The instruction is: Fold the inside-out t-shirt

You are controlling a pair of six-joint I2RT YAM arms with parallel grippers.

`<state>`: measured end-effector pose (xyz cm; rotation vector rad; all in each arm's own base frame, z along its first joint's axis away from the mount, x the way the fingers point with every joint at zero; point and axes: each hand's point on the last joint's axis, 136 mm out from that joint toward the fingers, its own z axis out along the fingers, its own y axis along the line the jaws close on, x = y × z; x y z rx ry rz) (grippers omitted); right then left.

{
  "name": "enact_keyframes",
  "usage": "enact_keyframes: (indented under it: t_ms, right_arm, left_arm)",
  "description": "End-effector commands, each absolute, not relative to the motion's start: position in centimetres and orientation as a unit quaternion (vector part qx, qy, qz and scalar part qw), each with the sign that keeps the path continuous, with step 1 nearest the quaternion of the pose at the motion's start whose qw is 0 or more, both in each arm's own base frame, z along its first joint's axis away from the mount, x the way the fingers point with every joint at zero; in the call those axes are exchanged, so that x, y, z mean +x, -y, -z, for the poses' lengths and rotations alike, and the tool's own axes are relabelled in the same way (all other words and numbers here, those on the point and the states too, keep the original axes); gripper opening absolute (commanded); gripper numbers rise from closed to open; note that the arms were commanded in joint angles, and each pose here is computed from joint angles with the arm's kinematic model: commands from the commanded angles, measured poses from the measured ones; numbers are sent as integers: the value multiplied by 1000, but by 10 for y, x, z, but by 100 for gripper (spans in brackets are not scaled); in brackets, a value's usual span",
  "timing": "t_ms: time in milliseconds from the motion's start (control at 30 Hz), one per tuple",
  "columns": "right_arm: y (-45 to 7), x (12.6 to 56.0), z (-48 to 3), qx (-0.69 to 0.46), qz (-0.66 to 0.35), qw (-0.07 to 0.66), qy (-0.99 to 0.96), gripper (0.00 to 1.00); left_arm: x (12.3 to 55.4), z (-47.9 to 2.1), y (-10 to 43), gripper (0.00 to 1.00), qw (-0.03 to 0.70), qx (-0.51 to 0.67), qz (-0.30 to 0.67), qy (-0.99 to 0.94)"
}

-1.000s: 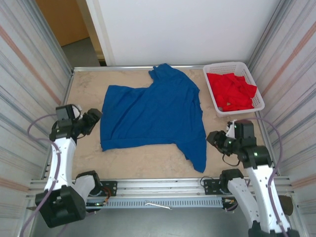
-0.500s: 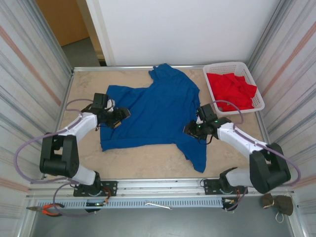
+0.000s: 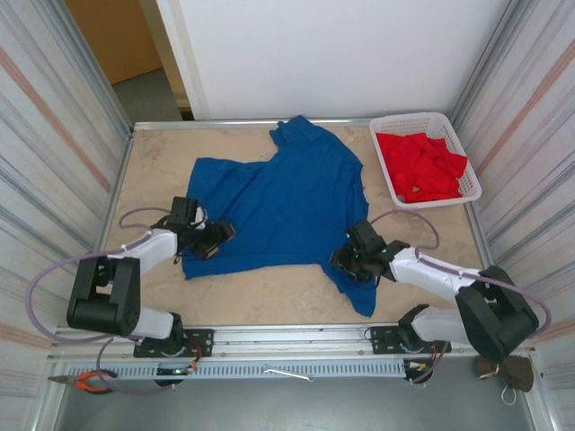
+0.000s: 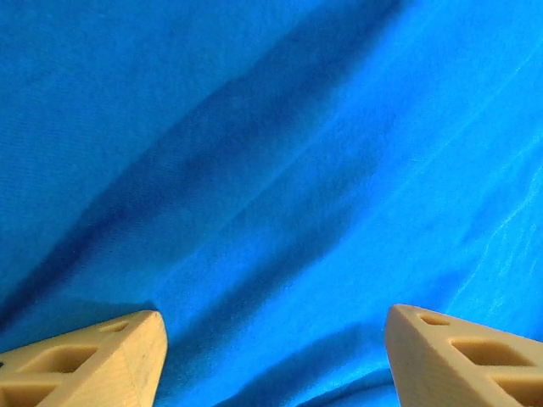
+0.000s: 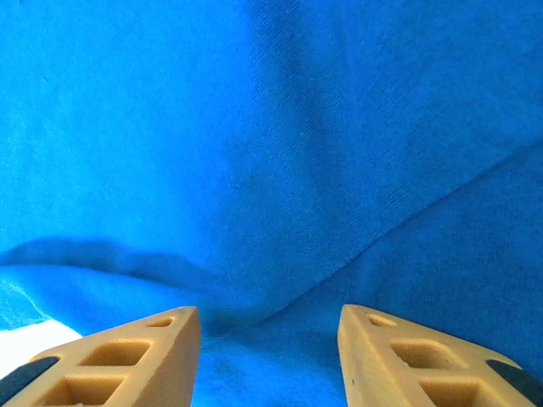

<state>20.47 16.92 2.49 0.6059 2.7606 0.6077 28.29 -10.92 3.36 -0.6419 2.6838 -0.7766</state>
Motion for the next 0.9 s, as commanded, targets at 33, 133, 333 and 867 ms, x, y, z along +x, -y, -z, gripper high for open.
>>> enact_keyframes:
  t_ms: [33,133,333,867]
  right_arm:
    - [-153,177,-18,268,-179,118,-939,46]
    - [-152,170,-32,277,-197,133,-931,47]
    - [-153,198,-103,246,-263,212,-908,48]
    - [-175,304,-84,142,-249,154,-946,41]
  left_arm:
    - [244,-17,102,70,98,-252,252,-929]
    - [243,-33,96,70,118,-260,266,-921]
    - [305,-113,42,72,239,-275,274,-890]
    - [487,-95,-13,51,217,-182,162,-945]
